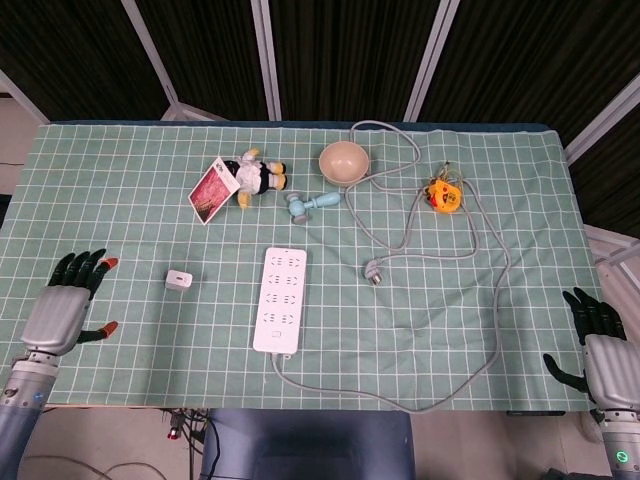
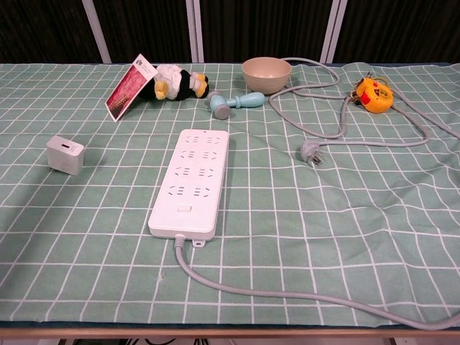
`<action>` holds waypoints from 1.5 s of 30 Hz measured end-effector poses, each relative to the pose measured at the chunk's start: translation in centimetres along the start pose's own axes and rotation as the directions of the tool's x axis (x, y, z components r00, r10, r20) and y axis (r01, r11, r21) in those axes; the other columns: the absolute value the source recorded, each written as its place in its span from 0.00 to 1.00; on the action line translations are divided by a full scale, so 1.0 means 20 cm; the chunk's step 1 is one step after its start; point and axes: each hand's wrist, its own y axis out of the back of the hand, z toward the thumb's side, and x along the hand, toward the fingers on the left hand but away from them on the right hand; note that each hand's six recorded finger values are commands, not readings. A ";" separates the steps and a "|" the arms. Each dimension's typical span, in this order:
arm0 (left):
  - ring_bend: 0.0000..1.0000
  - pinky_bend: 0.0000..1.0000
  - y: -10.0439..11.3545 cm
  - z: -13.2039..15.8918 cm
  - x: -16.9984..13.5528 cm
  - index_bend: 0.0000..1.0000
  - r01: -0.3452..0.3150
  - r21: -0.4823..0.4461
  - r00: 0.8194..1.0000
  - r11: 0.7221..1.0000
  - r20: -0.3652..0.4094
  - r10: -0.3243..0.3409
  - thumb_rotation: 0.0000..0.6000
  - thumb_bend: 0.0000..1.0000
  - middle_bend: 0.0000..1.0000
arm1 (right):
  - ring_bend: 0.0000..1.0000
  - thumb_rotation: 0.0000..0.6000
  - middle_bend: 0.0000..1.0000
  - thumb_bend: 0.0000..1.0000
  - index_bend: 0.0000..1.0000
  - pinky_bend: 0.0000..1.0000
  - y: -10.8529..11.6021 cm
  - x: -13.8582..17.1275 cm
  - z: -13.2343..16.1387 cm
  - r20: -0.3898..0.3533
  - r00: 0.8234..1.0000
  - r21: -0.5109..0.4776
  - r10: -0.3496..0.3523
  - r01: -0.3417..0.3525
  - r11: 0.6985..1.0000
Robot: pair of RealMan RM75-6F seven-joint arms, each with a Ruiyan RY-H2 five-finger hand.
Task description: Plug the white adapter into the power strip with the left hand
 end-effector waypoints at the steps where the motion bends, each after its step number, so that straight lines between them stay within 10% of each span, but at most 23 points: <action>1: 0.00 0.01 0.00 0.02 0.02 0.17 0.015 0.009 1.000 1.000 0.001 -0.015 1.00 0.16 0.09 | 0.00 1.00 0.00 0.35 0.00 0.00 0.00 0.00 0.00 0.001 1.000 -0.003 0.001 -0.001 1.000; 24: 0.01 0.05 -0.15 0.38 0.46 0.30 0.221 0.174 0.975 0.959 -0.028 -0.220 1.00 0.22 0.25 | 0.00 1.00 0.00 0.35 0.00 0.00 0.00 -0.01 -0.02 0.020 1.000 -0.035 0.017 -0.016 0.999; 45: 0.02 0.05 -0.30 0.42 0.54 0.36 0.248 0.156 0.969 0.956 -0.046 -0.244 1.00 0.25 0.33 | 0.00 1.00 0.00 0.35 0.00 0.00 0.00 -0.01 -0.02 0.026 1.000 -0.040 0.017 -0.015 0.999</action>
